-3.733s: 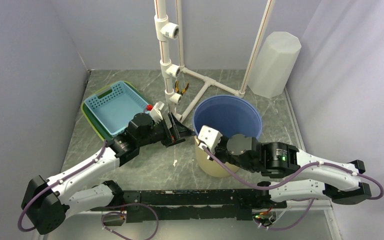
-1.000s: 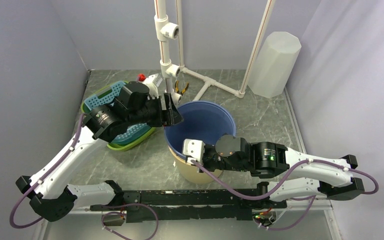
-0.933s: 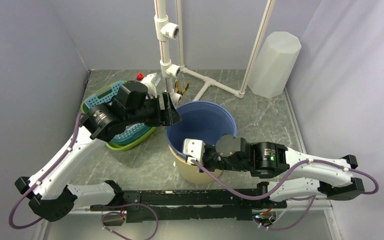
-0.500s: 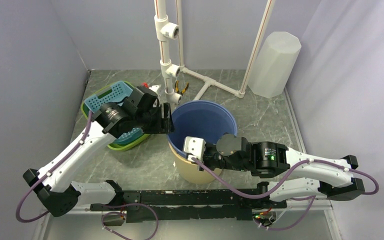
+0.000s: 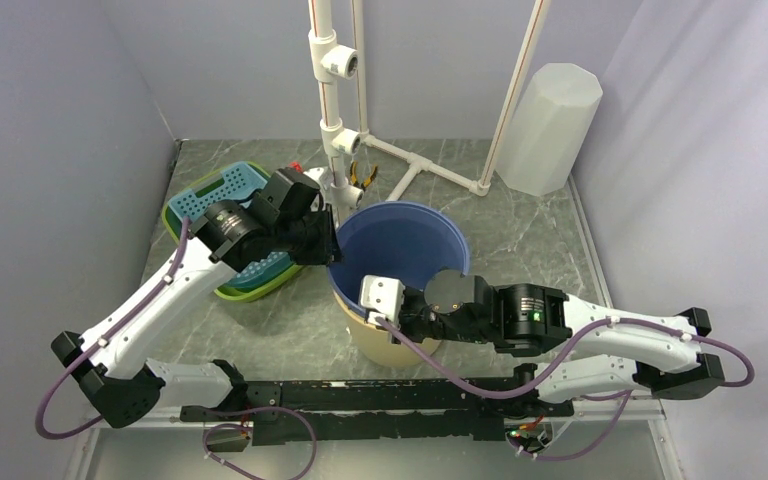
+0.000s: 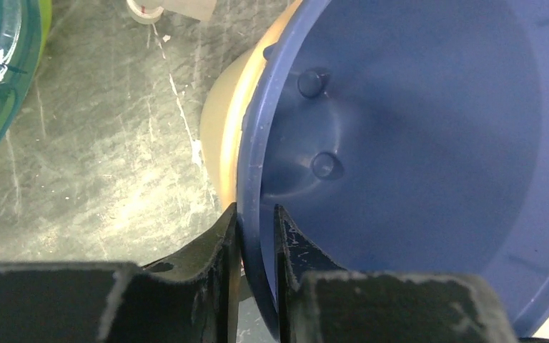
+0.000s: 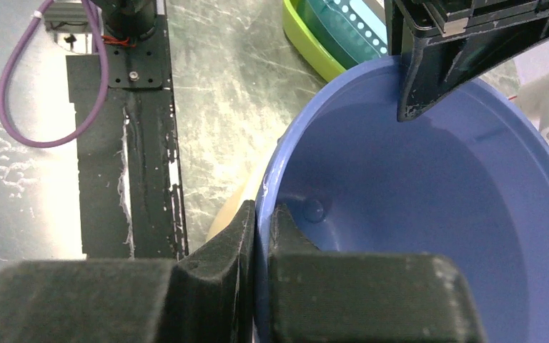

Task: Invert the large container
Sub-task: Adjust the container at the center of the board.

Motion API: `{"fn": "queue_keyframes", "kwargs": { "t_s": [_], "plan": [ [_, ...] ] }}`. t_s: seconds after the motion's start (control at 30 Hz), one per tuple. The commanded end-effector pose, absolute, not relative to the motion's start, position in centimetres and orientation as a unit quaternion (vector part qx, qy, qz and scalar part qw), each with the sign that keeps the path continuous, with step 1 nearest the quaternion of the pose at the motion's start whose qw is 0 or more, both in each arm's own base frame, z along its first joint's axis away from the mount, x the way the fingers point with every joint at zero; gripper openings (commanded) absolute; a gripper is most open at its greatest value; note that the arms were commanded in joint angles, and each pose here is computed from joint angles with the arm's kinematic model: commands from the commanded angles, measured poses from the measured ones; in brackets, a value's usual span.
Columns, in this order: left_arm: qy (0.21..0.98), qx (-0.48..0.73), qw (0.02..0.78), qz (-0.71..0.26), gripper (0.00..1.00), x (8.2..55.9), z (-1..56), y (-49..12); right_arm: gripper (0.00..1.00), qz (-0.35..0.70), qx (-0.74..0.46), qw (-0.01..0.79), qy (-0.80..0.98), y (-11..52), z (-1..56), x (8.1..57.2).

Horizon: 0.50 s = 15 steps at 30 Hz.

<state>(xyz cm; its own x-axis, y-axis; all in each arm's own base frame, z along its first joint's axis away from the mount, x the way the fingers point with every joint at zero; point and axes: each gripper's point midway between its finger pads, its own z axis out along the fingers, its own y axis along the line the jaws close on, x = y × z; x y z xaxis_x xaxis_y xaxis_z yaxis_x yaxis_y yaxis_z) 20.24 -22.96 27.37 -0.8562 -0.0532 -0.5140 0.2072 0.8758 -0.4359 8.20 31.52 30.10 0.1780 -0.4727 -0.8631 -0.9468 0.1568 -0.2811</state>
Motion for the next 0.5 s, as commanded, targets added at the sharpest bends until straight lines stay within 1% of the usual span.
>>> {"fn": "queue_keyframes", "kwargs": {
  "t_s": [0.0,0.03,0.07,0.1,0.13,0.2,0.27,0.4,0.47],
  "plan": [
    [0.926,0.054,0.284,-0.242,0.04,20.7,28.5,-22.6,0.02,0.269,-0.542,0.549,0.577,31.6,36.0,9.3],
    [0.926,0.052,0.287,-0.239,0.03,20.7,28.5,-22.4,0.06,0.263,-0.533,0.554,0.582,31.4,36.3,9.7],
    [0.927,0.050,0.287,-0.236,0.03,20.7,28.4,-22.3,0.20,0.260,-0.522,0.560,0.589,31.2,36.6,10.0],
    [0.927,0.048,0.287,-0.237,0.03,20.6,28.4,-22.2,0.37,0.256,-0.506,0.568,0.597,31.0,37.2,10.5],
    [0.927,0.044,0.292,-0.232,0.03,20.7,28.5,-21.9,0.48,0.254,-0.490,0.574,0.605,30.7,37.7,10.9],
    [0.927,0.036,0.302,-0.220,0.03,20.9,28.6,-21.2,0.61,0.245,-0.450,0.589,0.625,30.0,38.7,12.0],
    [0.925,0.034,0.308,-0.219,0.03,20.8,28.8,-21.0,0.68,0.230,-0.398,0.606,0.649,29.3,40.2,13.3],
    [0.923,0.030,0.316,-0.219,0.03,21.0,29.2,-20.8,0.72,0.199,-0.334,0.604,0.695,27.2,41.8,14.7],
    [0.921,0.027,0.319,-0.224,0.03,21.0,29.5,-20.9,0.76,0.170,-0.297,0.595,0.727,25.4,41.3,15.7]
  ]
}}
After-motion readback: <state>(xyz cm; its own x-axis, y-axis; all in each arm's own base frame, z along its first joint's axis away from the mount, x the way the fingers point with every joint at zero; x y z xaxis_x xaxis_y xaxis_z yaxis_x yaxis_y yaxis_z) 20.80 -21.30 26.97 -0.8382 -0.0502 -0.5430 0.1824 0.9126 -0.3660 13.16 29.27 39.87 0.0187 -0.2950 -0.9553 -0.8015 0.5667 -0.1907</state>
